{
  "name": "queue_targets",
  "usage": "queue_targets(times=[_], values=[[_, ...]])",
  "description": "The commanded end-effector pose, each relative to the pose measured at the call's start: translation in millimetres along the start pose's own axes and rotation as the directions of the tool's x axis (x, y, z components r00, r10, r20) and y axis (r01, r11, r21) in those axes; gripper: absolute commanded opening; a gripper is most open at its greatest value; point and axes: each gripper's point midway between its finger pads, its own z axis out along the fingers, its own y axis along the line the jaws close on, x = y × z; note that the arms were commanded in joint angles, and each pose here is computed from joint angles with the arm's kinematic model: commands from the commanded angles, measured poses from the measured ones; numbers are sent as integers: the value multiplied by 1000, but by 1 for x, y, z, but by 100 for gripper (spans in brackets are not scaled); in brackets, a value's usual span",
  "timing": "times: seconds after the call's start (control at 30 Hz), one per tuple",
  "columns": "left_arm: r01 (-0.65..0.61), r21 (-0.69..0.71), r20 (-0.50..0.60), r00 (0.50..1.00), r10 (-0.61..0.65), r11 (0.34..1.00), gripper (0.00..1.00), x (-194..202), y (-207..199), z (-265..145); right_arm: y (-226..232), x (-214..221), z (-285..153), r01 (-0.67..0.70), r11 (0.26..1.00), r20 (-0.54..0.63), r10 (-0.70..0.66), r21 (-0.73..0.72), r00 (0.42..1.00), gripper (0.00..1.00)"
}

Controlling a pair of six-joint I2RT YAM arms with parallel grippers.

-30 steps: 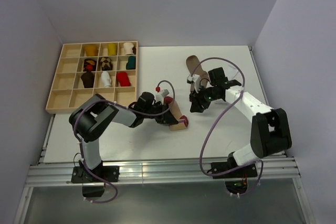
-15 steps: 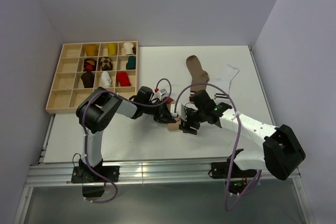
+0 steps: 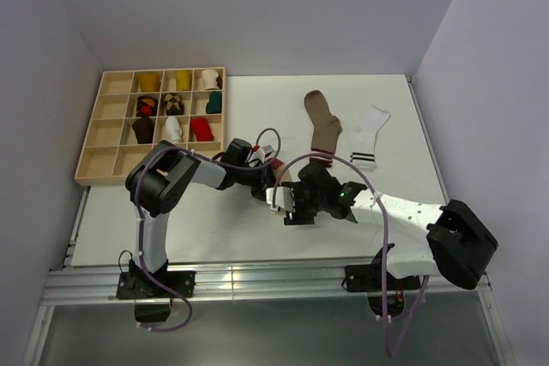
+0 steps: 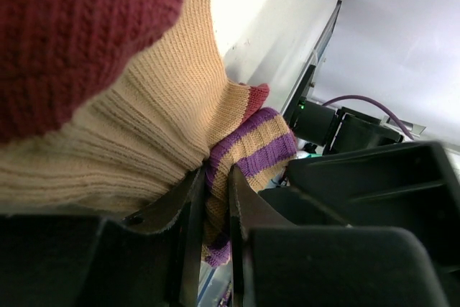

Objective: Roll the socks
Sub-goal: Roll the sock at the center of the board.

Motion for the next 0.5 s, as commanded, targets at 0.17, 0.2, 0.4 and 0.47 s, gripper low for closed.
queue_targets(times=[0.17,0.2,0.4,0.47], values=[[114,-233,-28,992,-124,966,0,31,73,3,-7,9,27,99,993,-75,-94,67,993,63],[113,-234,-27,992,-123,966,0,31,73,3,-10,8,30,102,992,-75,-96,77,992,60],[66,-190,-30,997,-73,980,7,28,58,-1,-14,20,39,96,992,-140,-85,77,986,17],[41,-179,-12,999,-44,983,26,24,50,-4,-8,22,39,68,997,-149,-62,35,987,15]])
